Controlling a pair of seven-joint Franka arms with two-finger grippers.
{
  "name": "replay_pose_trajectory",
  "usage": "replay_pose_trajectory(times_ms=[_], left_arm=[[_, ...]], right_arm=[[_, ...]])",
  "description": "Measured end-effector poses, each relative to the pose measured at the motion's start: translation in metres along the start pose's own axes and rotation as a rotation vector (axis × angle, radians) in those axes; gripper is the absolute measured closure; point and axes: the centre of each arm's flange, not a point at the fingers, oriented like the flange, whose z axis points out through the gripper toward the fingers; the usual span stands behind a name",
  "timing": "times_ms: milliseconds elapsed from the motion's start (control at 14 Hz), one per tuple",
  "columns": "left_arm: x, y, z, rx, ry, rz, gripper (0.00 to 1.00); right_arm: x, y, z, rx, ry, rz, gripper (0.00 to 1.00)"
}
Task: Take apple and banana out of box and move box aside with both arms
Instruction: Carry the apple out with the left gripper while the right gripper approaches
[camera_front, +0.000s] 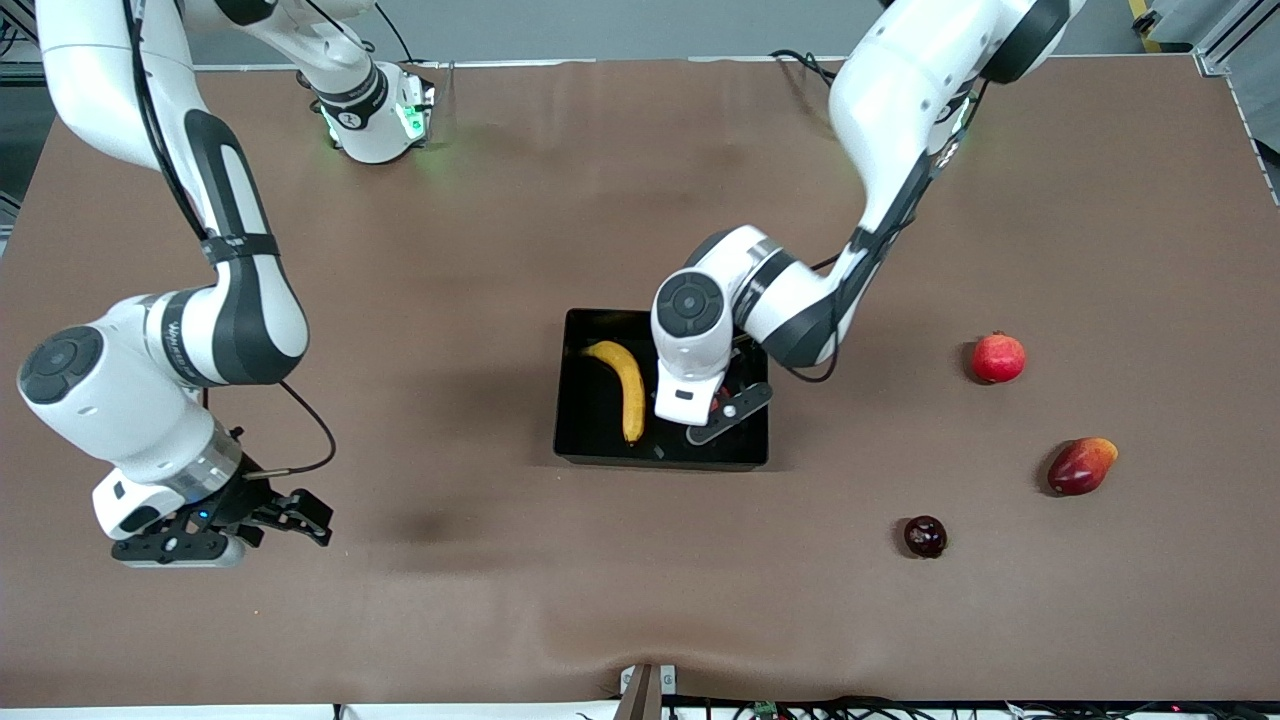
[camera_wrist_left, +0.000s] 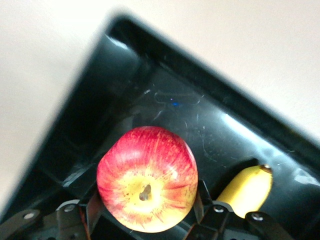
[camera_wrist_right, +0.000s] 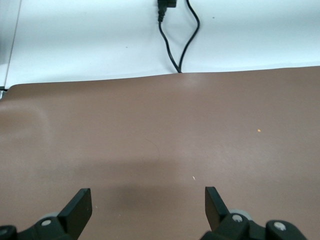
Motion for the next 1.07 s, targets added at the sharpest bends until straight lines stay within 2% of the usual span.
replay_pose_trajectory(times_ms=[143,286,500,643,857,1071], left_arm=[[0.031,-0.027,-0.058,0.0,0.02,0.018,0.24],[0.084,-0.071,-0.105,0.004,0.029,0.052,0.24],[0.179,-0.153,-0.129,-0.013,-0.015,0.119,0.24],[0.23,-0.206,-0.112,0.002,-0.05,0.173,0.24],[0.276,-0.271,-0.063,0.035,-0.122,0.215,0.24],[0.3,-0.311,-0.011,0.003,-0.107,0.234,0.24]], right_arm=[[0.002,-0.007,0.004,0.003,0.002,-0.009,0.0],[0.002,-0.012,0.006,0.009,-0.001,-0.012,0.0],[-0.002,-0.038,0.007,0.046,-0.009,-0.018,0.0],[-0.008,-0.062,0.008,0.063,-0.029,-0.037,0.0],[-0.022,-0.103,0.011,0.082,-0.08,-0.085,0.0],[-0.038,-0.131,0.015,0.086,-0.169,-0.119,0.0]])
